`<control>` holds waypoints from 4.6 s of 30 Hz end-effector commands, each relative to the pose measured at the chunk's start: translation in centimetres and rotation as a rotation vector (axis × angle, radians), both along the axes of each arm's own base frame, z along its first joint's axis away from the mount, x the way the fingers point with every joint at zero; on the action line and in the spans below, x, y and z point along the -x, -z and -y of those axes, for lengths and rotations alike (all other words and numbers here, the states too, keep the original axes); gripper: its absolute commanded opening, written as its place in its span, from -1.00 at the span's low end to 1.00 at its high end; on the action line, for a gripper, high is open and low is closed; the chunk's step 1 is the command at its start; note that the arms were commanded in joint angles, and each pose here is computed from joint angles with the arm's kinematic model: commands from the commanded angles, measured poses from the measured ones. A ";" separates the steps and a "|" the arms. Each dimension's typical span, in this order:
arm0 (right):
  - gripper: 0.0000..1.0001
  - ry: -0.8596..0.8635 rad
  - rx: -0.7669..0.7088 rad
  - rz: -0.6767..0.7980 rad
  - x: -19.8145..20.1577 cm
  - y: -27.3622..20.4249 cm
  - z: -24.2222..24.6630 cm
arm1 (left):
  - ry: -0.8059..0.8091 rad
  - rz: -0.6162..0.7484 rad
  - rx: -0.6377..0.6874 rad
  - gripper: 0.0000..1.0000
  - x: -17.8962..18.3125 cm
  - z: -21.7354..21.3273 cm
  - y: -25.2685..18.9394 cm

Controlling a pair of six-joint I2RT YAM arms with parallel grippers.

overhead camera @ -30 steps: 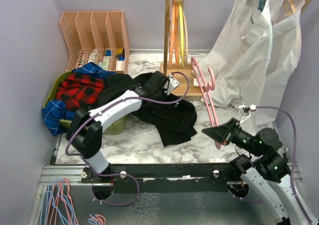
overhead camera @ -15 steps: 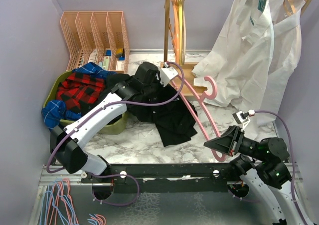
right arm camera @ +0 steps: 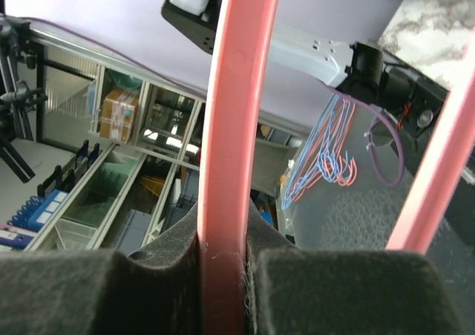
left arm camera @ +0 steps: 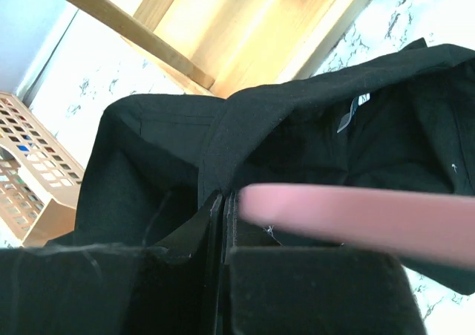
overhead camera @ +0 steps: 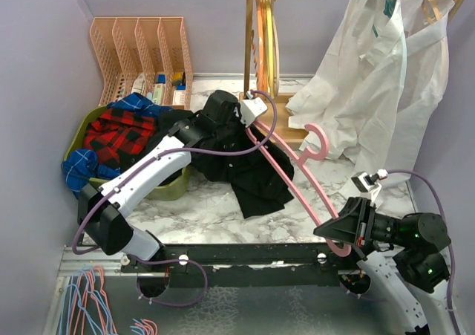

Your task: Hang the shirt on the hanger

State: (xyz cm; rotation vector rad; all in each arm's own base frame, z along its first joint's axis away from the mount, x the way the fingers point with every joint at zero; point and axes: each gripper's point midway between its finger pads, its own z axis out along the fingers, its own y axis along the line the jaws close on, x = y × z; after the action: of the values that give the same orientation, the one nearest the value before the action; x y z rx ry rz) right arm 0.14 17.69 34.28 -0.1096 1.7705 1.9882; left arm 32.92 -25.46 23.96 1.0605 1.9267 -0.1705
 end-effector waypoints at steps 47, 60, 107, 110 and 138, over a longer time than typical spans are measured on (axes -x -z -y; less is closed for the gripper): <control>-0.98 0.160 -0.118 0.018 -13.8 7.6 -5.5 | 0.486 -0.329 0.189 -0.87 12.0 3.5 -0.7; -0.98 0.164 -0.073 0.030 -15.0 9.5 -6.2 | 0.512 -0.377 0.182 0.98 12.9 3.4 0.3; -0.98 -0.072 0.007 0.200 -10.6 12.2 -6.8 | 1.010 0.074 -0.103 0.34 3.5 4.8 2.4; -0.98 -0.083 0.002 0.209 -10.6 11.9 -6.9 | 1.038 0.056 -0.098 0.13 4.0 4.9 2.9; 0.99 0.690 0.291 0.338 -17.0 7.6 1.6 | 0.860 0.070 0.045 -1.00 2.3 -4.5 -3.3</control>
State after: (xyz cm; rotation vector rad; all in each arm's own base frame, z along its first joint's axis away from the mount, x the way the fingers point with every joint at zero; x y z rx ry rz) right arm 15.32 18.43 32.95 -0.0923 1.3789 1.3587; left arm 32.62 -22.02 26.59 1.7872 1.2486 -0.6222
